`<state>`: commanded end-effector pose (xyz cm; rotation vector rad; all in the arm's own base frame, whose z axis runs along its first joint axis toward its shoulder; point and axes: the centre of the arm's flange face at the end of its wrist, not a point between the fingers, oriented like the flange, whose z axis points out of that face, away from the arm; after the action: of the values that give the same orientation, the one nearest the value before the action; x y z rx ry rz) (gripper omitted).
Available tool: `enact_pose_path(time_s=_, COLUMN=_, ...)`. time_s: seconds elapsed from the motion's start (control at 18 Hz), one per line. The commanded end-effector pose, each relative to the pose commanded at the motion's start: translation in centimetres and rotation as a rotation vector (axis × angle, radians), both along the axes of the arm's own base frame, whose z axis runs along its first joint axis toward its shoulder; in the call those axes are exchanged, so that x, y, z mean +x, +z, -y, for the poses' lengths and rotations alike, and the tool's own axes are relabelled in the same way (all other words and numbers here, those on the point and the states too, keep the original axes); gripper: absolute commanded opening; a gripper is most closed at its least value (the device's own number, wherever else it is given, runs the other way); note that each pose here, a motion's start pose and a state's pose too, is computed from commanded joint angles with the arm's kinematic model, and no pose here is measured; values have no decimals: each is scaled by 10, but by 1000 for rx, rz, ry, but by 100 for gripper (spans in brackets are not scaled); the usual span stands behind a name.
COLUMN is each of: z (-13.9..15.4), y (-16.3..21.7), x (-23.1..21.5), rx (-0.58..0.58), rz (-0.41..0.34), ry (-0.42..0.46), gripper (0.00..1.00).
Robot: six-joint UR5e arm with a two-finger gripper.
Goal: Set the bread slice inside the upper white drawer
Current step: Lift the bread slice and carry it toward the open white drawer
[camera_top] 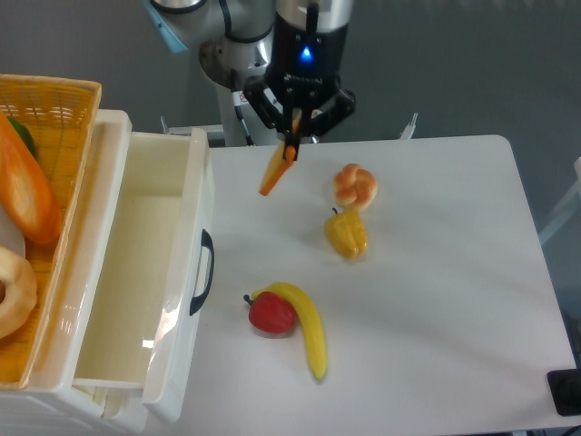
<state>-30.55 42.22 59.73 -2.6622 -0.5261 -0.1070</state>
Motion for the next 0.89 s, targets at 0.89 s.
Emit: enact_pose_path(time_s=0.89, z=-62, y=-3, x=70, rx=73, rz=105, ry=56, gripper=0)
